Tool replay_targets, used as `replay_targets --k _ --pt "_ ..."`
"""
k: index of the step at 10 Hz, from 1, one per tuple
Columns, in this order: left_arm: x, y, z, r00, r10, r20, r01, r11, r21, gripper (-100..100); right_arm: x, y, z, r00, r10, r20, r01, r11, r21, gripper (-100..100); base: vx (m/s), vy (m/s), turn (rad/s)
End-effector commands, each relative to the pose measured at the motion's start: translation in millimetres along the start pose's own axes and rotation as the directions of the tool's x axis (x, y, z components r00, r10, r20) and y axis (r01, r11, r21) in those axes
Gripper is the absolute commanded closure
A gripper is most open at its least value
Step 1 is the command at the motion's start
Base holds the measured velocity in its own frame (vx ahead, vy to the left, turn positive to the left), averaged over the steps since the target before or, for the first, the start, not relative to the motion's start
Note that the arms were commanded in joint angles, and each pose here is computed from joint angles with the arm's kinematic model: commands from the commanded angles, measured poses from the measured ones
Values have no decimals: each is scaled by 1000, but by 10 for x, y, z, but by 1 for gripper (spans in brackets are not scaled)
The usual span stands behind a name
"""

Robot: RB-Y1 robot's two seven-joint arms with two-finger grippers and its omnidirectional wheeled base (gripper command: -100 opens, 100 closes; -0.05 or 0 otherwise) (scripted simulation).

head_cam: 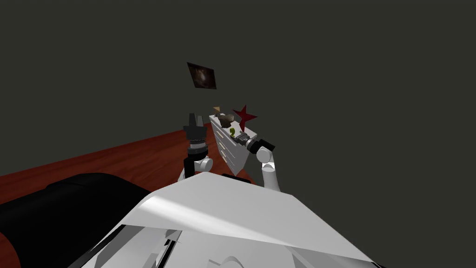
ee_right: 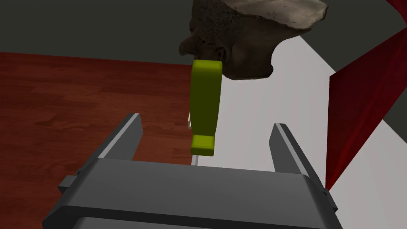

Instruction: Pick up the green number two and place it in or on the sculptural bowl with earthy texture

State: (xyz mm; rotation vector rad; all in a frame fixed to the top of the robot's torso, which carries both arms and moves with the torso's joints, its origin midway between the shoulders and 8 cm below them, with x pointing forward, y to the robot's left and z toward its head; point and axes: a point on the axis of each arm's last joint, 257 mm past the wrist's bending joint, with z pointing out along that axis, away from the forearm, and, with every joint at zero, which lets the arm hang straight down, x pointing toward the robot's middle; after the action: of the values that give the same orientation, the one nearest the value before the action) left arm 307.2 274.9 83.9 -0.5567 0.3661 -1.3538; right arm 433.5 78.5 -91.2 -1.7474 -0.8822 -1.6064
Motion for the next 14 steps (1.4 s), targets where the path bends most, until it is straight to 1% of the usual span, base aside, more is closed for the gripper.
replay_targets --k 1,2,3,4,8,9,10,14 --pt "0 0 0 1000 0 0 0 1000 0 0 0 0 0 1000 0 0 0 1000 0 0 0 0 0" --pt "0 0 0 1000 0 0 0 1000 0 0 32 2 2 1000 0 -2 0 1000 0 -100 58 70 8" --pt "0 0 0 1000 0 0 0 1000 0 0 16 3 0 1000 -1 -1 1 1000 -1 -100 37 46 -5" --pt "0 0 0 1000 0 0 0 1000 0 0 18 3 1 1000 -1 -1 1 1000 0 100 5 6 0" --pt "0 0 0 1000 0 0 0 1000 0 0 19 2 1 1000 -1 -1 1 1000 0 100 0 0 0" --pt "0 0 0 1000 0 0 0 1000 0 0 19 2 1 1000 -1 -1 1 1000 0 0 0 0 0" --pt "0 0 0 1000 0 0 0 1000 0 0 -49 48 -35 1000 -18 13 18 1000 -6 -100 -5 0 21" --pt "0 0 0 1000 0 0 0 1000 0 0 -202 170 -134 997 -66 38 67 998 -20 -100 -10 -6 39"
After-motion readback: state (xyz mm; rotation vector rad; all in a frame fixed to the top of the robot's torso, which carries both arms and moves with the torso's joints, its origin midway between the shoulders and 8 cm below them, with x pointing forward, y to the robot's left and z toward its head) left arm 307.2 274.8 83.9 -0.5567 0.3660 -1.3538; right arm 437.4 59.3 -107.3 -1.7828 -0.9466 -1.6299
